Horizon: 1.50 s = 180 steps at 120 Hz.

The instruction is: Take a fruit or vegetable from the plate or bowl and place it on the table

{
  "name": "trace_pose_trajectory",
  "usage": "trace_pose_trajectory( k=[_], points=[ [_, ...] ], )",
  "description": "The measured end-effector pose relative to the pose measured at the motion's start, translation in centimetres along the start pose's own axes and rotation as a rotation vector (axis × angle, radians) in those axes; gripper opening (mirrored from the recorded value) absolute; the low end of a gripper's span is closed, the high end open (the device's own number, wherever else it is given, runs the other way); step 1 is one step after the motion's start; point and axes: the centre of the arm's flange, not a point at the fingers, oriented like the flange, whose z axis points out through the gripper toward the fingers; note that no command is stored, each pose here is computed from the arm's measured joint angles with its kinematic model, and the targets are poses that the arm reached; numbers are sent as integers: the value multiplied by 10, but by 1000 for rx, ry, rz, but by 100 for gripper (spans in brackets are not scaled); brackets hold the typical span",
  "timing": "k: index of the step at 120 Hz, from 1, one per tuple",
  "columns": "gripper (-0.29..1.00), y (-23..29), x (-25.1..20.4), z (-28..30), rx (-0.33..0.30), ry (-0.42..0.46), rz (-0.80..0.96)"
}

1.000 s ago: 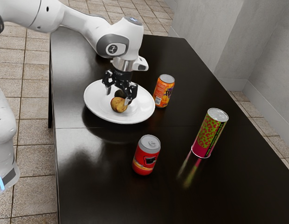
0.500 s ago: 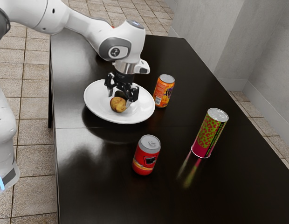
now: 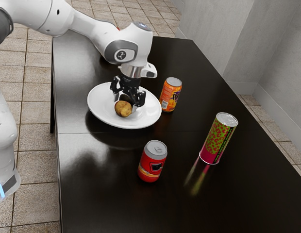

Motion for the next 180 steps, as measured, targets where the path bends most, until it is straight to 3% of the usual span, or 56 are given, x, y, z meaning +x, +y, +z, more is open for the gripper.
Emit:
trace_pose_trajectory(
  k=[134,180],
  points=[
    [70,4,1,11,-2,-12,6],
    [40,4,1,11,3,-9,1]
  ],
)
